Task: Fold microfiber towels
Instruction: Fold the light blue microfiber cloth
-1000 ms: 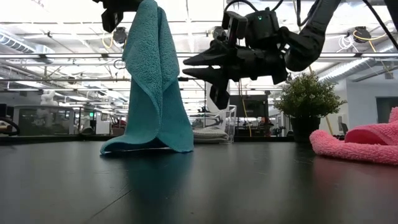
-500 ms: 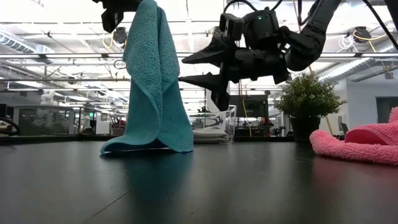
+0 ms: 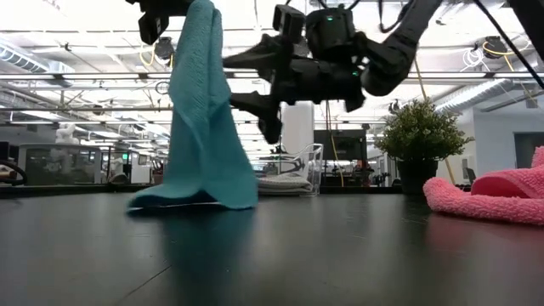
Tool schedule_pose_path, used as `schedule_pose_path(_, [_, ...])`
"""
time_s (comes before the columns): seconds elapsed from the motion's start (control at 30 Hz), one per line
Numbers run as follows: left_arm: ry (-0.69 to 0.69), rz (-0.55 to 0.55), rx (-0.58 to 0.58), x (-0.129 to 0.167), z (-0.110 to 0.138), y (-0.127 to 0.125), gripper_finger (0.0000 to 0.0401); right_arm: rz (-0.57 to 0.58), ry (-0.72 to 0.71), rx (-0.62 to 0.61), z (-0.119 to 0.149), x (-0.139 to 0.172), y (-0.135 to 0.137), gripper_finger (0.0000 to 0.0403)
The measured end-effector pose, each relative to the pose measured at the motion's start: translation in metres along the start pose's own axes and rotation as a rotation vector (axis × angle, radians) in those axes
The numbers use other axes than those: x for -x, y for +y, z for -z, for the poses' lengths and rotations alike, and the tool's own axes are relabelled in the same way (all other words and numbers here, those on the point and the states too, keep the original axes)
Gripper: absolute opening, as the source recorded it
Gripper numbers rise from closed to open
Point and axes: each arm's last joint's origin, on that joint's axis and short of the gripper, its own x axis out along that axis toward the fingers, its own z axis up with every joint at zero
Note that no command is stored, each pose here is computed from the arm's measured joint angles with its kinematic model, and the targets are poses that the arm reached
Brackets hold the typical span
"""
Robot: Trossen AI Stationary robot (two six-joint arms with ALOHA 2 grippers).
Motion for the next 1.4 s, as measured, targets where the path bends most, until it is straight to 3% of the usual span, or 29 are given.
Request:
schedule_pose_path(0.27, [0.005,0.002,0.003,0.0,0.0,0.0,0.0005,-0.087,0.051,0.007,-0.008,-0.007,0.003,0.0184])
schedule_pose_path(0.4, [0.005,0.002,0.001,0.0,0.0,0.0,0.0004,-0.11,0.053,0.018,-0.012,-0.004,0.01,0.0139])
schedule_pose_path(0.63, [0.005,0.003,0.001,0.0,0.0,0.0,0.0005,-0.153,0.066,0.034,-0.018,-0.001,0.02,0.0013])
schedule_pose_path(0.8, [0.008,0.001,0.001,0.0,0.001,0.0,0.0003,-0.144,0.076,0.05,-0.028,0.008,0.028,0.0003])
schedule_pose_path(0.97, [0.019,-0.004,-0.005,0.0,0.002,0.001,0.0003,-0.045,0.131,0.102,-0.04,0.028,0.041,0.0002])
schedule_pose_path(1.2, [0.031,-0.016,-0.017,0.0,0.003,0.002,0.0003,0.249,0.218,0.194,-0.047,0.074,0.067,0.0001])
schedule_pose_path(1.4, [0.018,-0.036,-0.017,0.0,0.003,0.002,0.0012,0.39,0.147,0.288,-0.059,0.105,0.097,0.0001])
